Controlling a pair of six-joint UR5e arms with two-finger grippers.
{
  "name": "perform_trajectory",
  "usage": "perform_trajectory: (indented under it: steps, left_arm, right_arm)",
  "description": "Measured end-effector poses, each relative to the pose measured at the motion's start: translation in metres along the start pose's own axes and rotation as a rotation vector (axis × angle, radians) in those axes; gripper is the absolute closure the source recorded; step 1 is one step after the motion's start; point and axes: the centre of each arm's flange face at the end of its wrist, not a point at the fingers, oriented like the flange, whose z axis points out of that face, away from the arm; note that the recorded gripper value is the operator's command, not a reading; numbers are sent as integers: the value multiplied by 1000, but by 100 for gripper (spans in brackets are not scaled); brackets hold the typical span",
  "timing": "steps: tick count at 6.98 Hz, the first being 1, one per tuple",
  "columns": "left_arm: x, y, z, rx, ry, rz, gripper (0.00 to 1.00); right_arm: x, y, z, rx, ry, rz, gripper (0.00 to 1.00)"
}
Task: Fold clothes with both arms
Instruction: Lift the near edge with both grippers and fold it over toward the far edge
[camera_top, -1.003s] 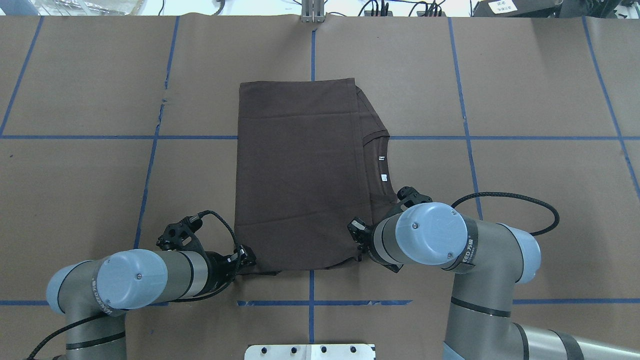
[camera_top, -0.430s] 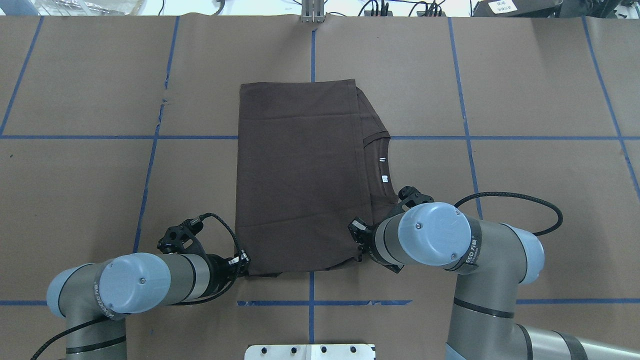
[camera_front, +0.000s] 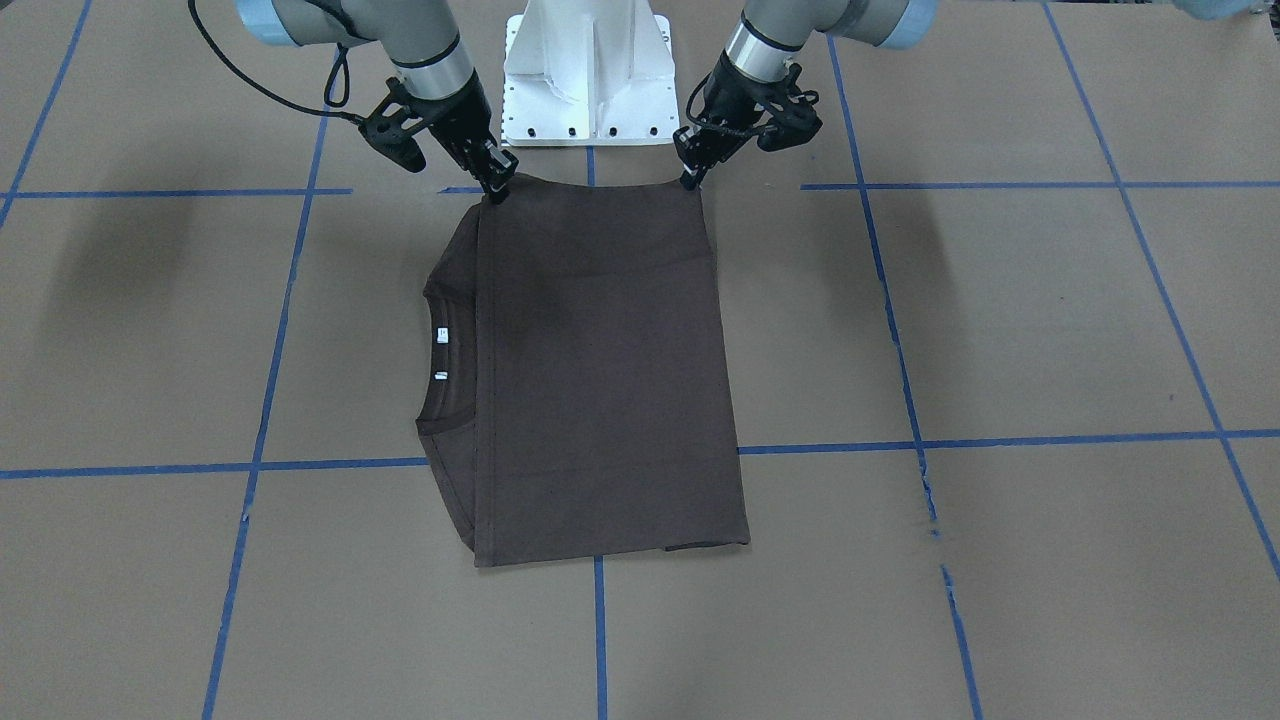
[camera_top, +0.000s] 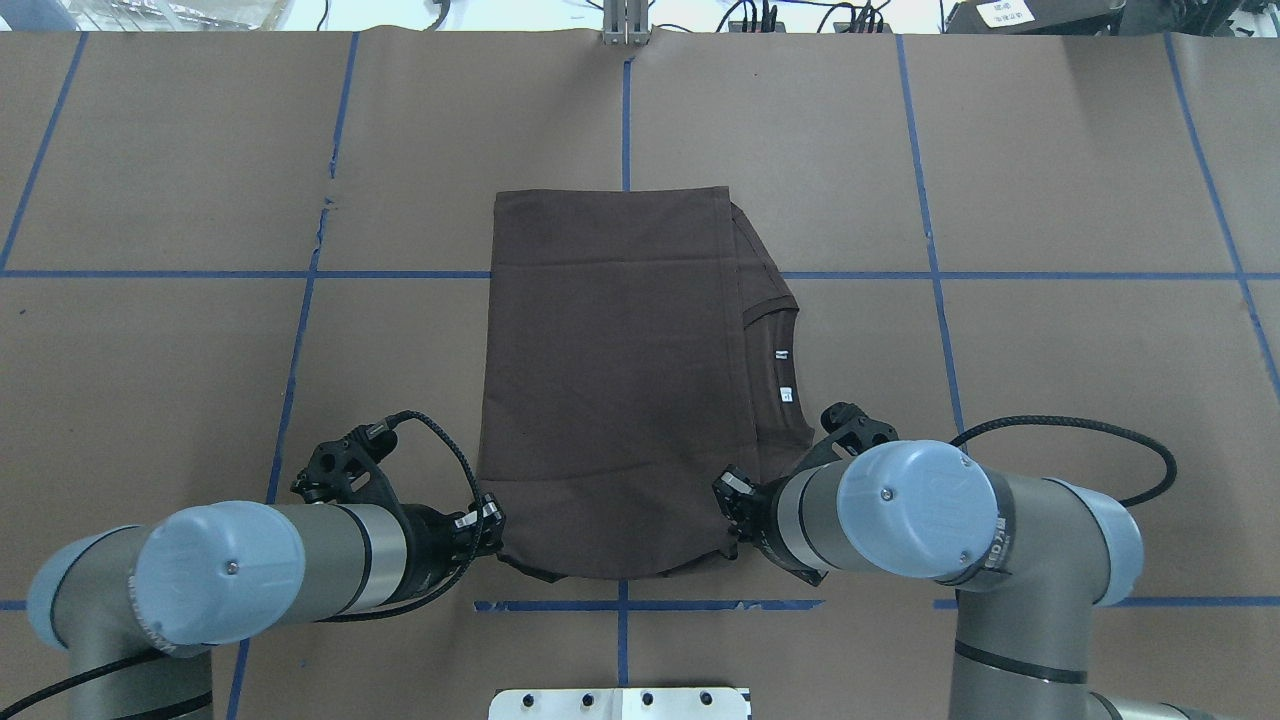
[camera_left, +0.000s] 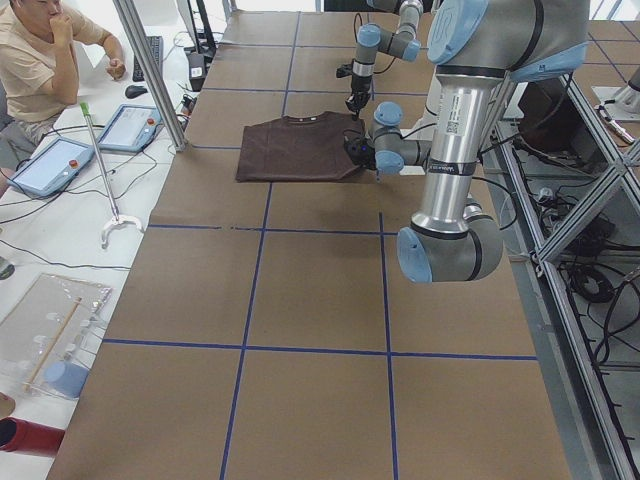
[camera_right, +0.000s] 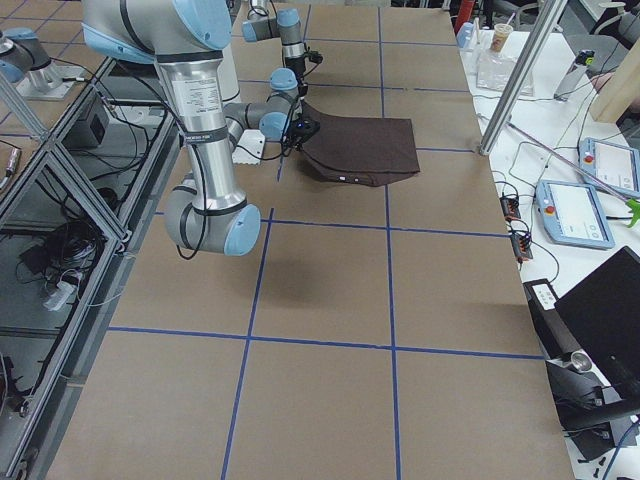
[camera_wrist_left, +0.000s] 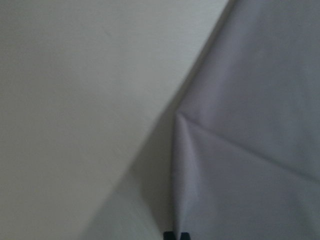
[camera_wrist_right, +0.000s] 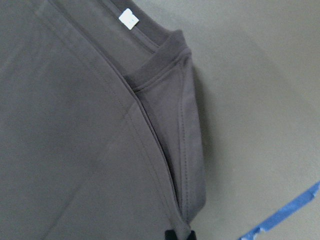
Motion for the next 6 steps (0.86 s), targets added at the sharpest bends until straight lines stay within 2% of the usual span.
perform_trajectory:
  steps: [1, 2, 4, 6]
  left_arm:
    - [14, 3, -28, -6, 27, -1, 100]
    - [32, -9, -41, 18, 60, -7, 100]
    - [82, -57, -43, 113, 121, -18, 100]
    - [111, -105, -33, 208, 124, 41, 100]
  right_arm:
    - [-4, 3, -25, 1, -11, 15, 100]
    - [-21, -10, -42, 29, -35, 40, 100]
    - [-76, -62, -51, 120, -92, 113, 100]
    - [-124, -108, -46, 168, -107, 175, 100]
